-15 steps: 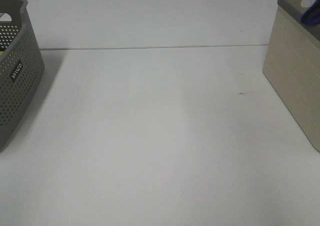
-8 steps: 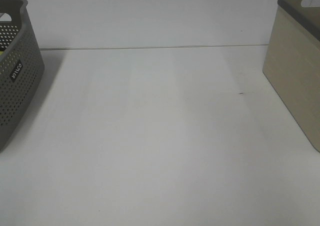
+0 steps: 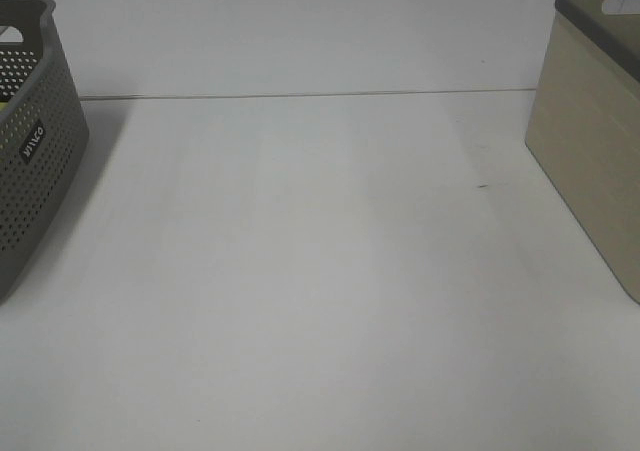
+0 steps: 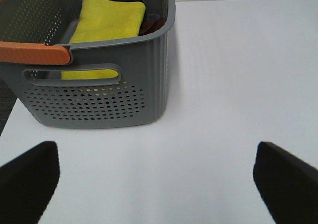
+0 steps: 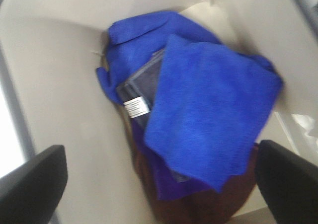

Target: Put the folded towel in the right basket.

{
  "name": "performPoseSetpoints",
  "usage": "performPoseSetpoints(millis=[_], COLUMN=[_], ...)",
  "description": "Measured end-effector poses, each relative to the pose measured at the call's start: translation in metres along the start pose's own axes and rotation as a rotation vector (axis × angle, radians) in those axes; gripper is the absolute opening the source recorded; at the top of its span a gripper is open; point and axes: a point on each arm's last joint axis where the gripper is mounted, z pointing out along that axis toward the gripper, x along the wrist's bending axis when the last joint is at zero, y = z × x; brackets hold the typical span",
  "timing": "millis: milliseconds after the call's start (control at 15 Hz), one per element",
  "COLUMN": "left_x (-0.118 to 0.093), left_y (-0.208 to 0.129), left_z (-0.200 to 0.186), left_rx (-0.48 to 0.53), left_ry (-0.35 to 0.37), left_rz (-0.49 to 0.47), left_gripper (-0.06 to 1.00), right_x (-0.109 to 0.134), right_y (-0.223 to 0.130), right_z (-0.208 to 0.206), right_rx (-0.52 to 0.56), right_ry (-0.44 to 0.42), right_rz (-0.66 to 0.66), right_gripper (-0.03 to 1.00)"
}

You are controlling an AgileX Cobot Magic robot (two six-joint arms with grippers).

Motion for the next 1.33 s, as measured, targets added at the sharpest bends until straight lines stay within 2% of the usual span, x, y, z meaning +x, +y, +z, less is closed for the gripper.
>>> performPoseSetpoints(millis=[133, 333, 467, 733, 867, 1000, 1067, 1333], left_x=[0.0, 0.0, 0.0, 0.0, 0.0, 0.0, 0.0, 0.0], left_y=[0.0, 0.0, 0.0, 0.0, 0.0, 0.0, 0.0, 0.0], left_z=[0.0, 0.0, 0.0, 0.0, 0.0, 0.0, 0.0, 0.0], left_rx=[0.0, 0.0, 0.0, 0.0, 0.0, 0.0, 0.0, 0.0], left_ry=[0.0, 0.0, 0.0, 0.0, 0.0, 0.0, 0.0, 0.0], left_rz=[0.0, 0.0, 0.0, 0.0, 0.0, 0.0, 0.0, 0.0], left_gripper=[0.99, 0.99, 0.99, 0.99, 0.99, 0.99, 0.99, 0.99], right_x=[0.048, 0.127, 0.139, 0.129, 0.116, 0.104, 0.094, 0.064], right_y=[-0.007, -0.03, -0.035, -0.057, -0.095, -0.136, -0.167, -0.258], right_z=[0.012, 0.021, 0.008, -0.03, -0.053, -0.092, -0.12, -0.162], right_rx=[0.035, 0.072, 0.045, 0.004, -0.01, -0.141, -0.235, -0.396], right_ry=[0.03, 0.028, 0.028, -0.022, -0.023, 0.001, 0.017, 0.047], right_rz=[-0.088, -0.281, -0.317, -0.292, -0.285, -0.304, -0.325, -0.339], right_gripper=[0.97, 0.98, 0.98, 0.98, 0.98, 0.98, 0.98, 0.98])
